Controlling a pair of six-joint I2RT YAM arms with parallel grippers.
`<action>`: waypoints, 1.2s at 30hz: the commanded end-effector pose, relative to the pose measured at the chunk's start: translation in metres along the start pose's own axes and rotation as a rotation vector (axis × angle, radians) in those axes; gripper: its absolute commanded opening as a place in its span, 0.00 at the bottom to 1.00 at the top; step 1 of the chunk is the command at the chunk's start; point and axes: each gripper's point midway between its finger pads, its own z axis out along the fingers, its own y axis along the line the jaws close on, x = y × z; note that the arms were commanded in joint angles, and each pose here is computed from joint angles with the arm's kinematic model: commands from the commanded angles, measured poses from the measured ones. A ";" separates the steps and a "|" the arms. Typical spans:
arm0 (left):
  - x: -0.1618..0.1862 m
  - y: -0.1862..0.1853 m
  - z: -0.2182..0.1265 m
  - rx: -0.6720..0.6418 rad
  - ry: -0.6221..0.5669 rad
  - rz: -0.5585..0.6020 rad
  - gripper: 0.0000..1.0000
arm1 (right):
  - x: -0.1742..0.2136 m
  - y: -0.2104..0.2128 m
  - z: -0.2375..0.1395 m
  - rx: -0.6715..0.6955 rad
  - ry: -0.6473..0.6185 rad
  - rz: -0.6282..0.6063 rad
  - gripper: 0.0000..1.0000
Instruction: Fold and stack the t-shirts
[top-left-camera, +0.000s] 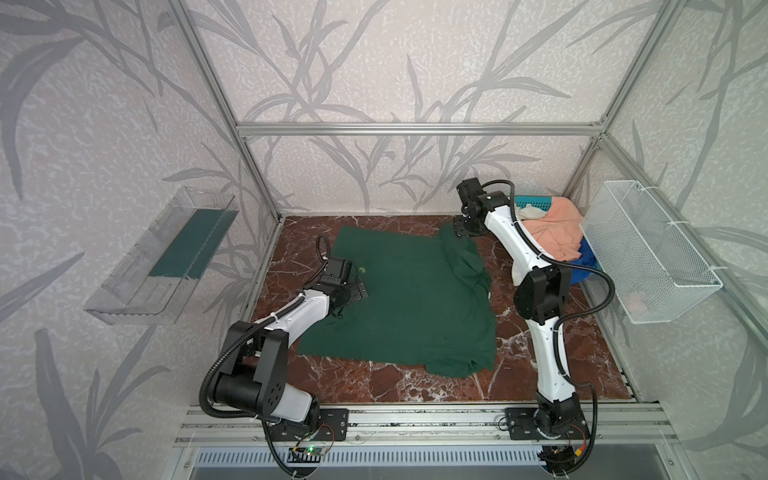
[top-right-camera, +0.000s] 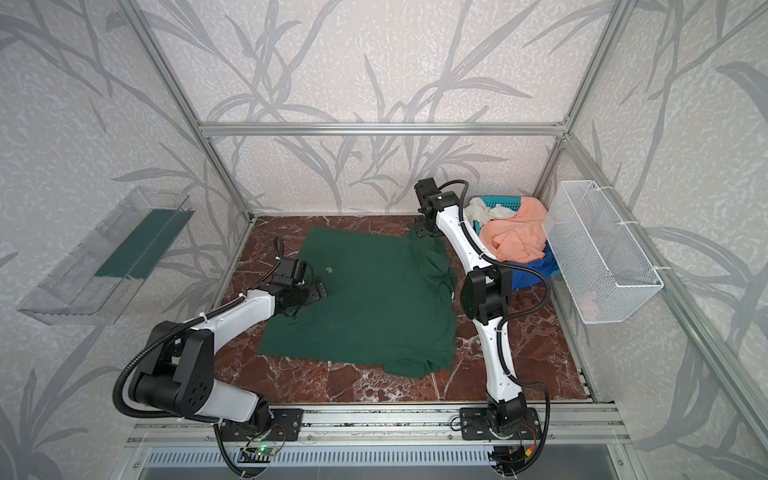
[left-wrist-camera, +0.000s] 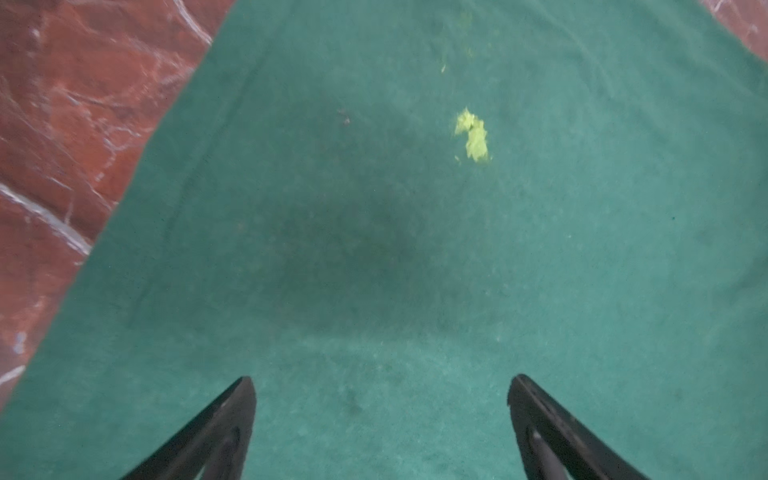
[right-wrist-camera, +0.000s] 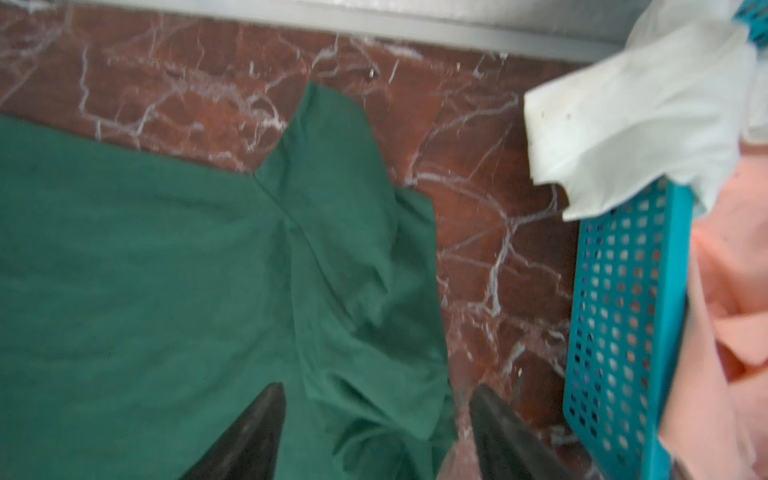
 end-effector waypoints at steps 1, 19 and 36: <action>0.006 0.001 0.003 0.008 0.013 -0.011 0.95 | 0.048 0.002 0.005 -0.009 0.130 0.021 0.55; 0.044 0.018 0.027 -0.072 0.120 -0.066 0.95 | 0.081 -0.034 0.096 0.049 0.276 0.103 0.26; 0.043 0.072 0.010 -0.319 0.045 -0.207 0.96 | 0.044 -0.064 0.138 0.168 0.297 0.043 0.17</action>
